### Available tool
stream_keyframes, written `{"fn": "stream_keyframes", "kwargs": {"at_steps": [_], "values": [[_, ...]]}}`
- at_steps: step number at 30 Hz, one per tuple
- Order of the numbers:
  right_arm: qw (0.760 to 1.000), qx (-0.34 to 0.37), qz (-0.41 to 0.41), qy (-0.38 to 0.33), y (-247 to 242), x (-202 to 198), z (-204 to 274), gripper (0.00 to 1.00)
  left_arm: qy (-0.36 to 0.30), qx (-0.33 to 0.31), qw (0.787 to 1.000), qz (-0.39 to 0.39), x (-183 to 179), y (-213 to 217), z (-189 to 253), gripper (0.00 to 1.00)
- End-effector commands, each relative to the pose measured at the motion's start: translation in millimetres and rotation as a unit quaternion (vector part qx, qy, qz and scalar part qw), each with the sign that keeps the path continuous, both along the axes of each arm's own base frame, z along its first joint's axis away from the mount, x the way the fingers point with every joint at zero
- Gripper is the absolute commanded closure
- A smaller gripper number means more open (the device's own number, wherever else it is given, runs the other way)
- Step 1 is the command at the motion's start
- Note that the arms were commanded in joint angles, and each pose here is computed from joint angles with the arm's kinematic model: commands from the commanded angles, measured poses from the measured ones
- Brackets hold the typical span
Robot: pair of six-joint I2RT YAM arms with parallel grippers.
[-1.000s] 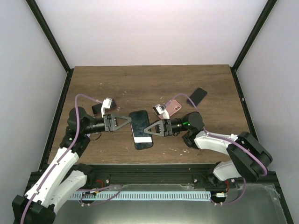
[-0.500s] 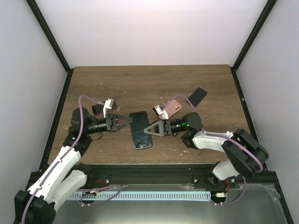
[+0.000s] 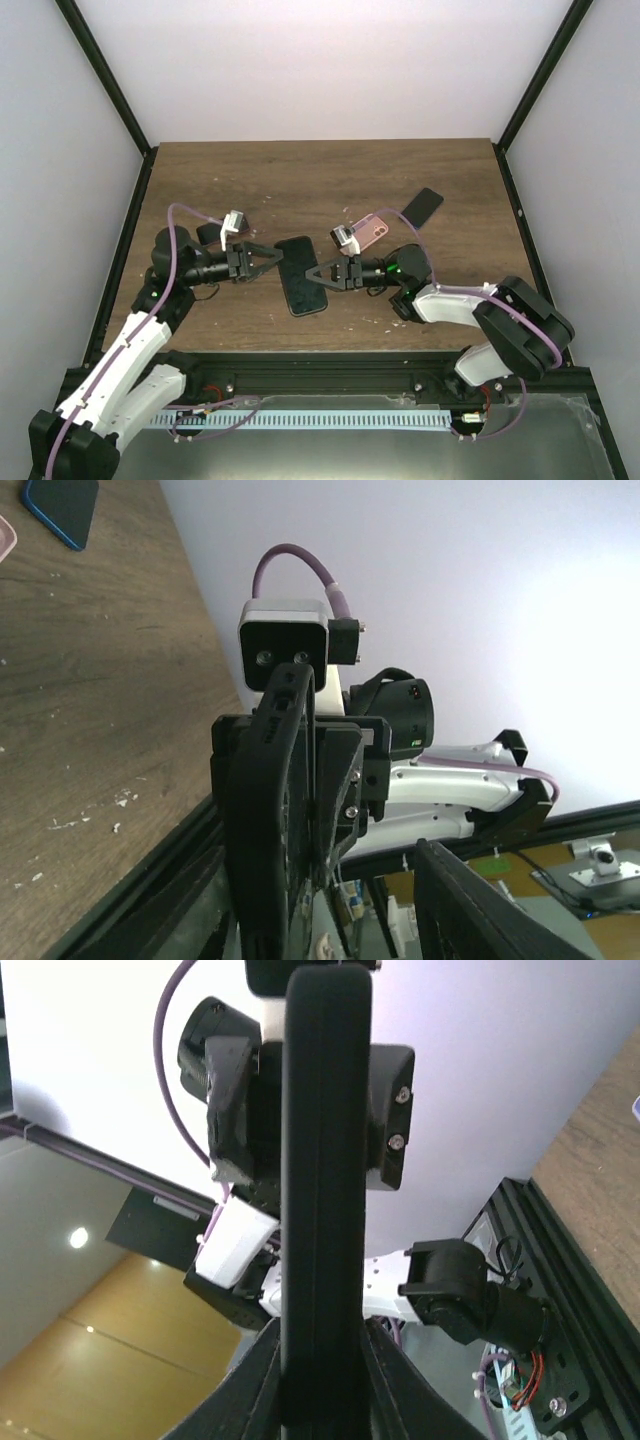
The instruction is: Put the phone into the phone case
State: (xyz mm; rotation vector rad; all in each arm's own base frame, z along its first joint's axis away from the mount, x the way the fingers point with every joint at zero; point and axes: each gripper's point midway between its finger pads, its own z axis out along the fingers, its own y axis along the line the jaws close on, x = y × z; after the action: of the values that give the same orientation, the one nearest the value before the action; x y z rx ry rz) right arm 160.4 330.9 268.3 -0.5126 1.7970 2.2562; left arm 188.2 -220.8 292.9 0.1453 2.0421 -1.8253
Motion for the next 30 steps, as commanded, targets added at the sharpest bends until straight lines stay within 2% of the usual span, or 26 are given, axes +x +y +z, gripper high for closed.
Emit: {"fn": "stream_keyframes", "kwargs": {"at_steps": [1,4,14,19,27,30], "values": [[0.997,0.039,-0.063,-0.005,-5,15,24,0.83,0.005,-0.012,1.0,-0.018,-7,-1,0,0.46],[0.995,0.047,-0.084,0.0,-6,22,27,0.83,0.021,-0.02,0.999,-0.031,-11,-2,-11,0.41],[0.99,0.061,-0.129,0.012,-6,41,34,0.83,0.043,-0.025,0.998,-0.038,-17,-2,-27,0.37],[0.986,0.067,-0.15,0.018,-8,49,36,0.83,0.052,-0.032,0.997,-0.043,-19,-4,-32,0.45],[0.985,0.064,-0.154,0.032,-6,53,31,0.83,0.054,-0.038,0.996,-0.055,-20,-14,-36,0.46],[0.986,0.063,-0.151,0.038,-6,53,28,0.83,0.057,-0.038,0.996,-0.053,-19,-17,-38,0.53]]}}
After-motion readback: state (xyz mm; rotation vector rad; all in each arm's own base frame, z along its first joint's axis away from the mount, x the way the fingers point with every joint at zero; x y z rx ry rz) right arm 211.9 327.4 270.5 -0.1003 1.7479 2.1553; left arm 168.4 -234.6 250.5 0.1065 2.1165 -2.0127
